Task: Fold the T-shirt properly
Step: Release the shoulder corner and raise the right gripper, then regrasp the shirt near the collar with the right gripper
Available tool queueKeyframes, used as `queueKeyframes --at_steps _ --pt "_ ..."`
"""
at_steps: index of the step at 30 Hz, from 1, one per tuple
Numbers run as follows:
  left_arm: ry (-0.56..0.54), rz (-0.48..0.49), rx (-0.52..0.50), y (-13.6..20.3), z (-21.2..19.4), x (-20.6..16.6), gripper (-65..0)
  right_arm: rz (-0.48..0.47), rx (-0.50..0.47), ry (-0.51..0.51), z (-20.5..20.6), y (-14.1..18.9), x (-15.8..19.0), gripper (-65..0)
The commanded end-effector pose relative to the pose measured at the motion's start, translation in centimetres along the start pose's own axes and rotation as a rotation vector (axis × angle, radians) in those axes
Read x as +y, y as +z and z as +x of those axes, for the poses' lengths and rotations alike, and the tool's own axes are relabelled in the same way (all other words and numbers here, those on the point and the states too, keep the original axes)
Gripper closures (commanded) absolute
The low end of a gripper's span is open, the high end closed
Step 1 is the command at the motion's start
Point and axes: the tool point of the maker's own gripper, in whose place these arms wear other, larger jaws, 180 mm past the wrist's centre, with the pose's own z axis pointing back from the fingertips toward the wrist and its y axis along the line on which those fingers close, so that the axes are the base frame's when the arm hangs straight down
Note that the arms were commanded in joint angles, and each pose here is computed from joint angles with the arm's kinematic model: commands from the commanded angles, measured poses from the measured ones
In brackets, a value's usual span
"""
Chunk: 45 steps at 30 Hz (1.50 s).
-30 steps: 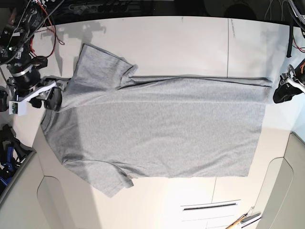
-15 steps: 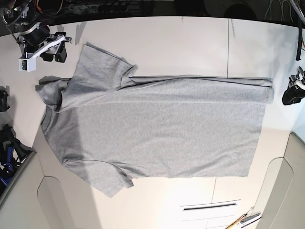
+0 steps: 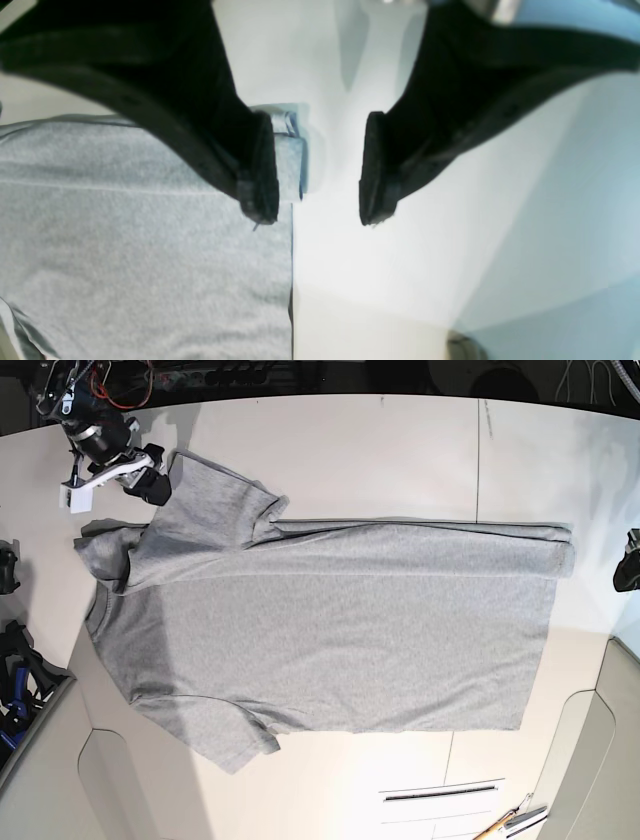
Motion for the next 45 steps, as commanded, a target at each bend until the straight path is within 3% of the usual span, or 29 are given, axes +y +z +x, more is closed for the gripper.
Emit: queueKeyframes --at_steps 1,5,17,19,21,22,23,34,45 --pt "-0.038 -0.001 -0.053 0.7 2.4 0.2 -30.2 -0.007 0.054 -0.003 -1.4 0.1 -0.4 -26.1" --pt "-0.047 0.003 -0.052 0.9 2.7 0.3 -30.2 0.061 0.101 0.004 -2.5 -0.1 1.2 -26.1" --pt "-0.044 0.007 -0.056 1.0 2.8 0.4 -30.2 0.130 0.184 0.043 -4.6 -1.1 3.9 -25.6" --pt "-0.044 0.007 -0.053 1.0 2.7 0.5 -30.2 0.131 0.183 0.044 -4.5 -1.1 3.9 -18.5" --pt "-0.044 0.007 -0.053 1.0 2.7 0.4 -30.2 0.139 0.180 0.052 -4.5 -1.1 4.1 -6.9" --pt "-0.044 0.007 -0.053 1.0 2.7 0.4 -30.2 0.155 0.176 0.053 -4.4 -1.0 4.4 -1.0" --pt "-0.044 0.007 -0.053 1.0 2.7 0.4 -30.2 0.175 0.169 0.048 -4.3 -1.0 4.7 0.0" --pt "-0.044 0.007 -0.053 1.0 2.7 0.4 -30.2 0.390 0.041 0.081 0.5 -1.5 9.6 0.0" --pt "-0.044 0.007 -0.053 1.0 2.7 0.5 -30.2 0.466 -0.126 0.230 9.1 -2.9 14.2 0.0"
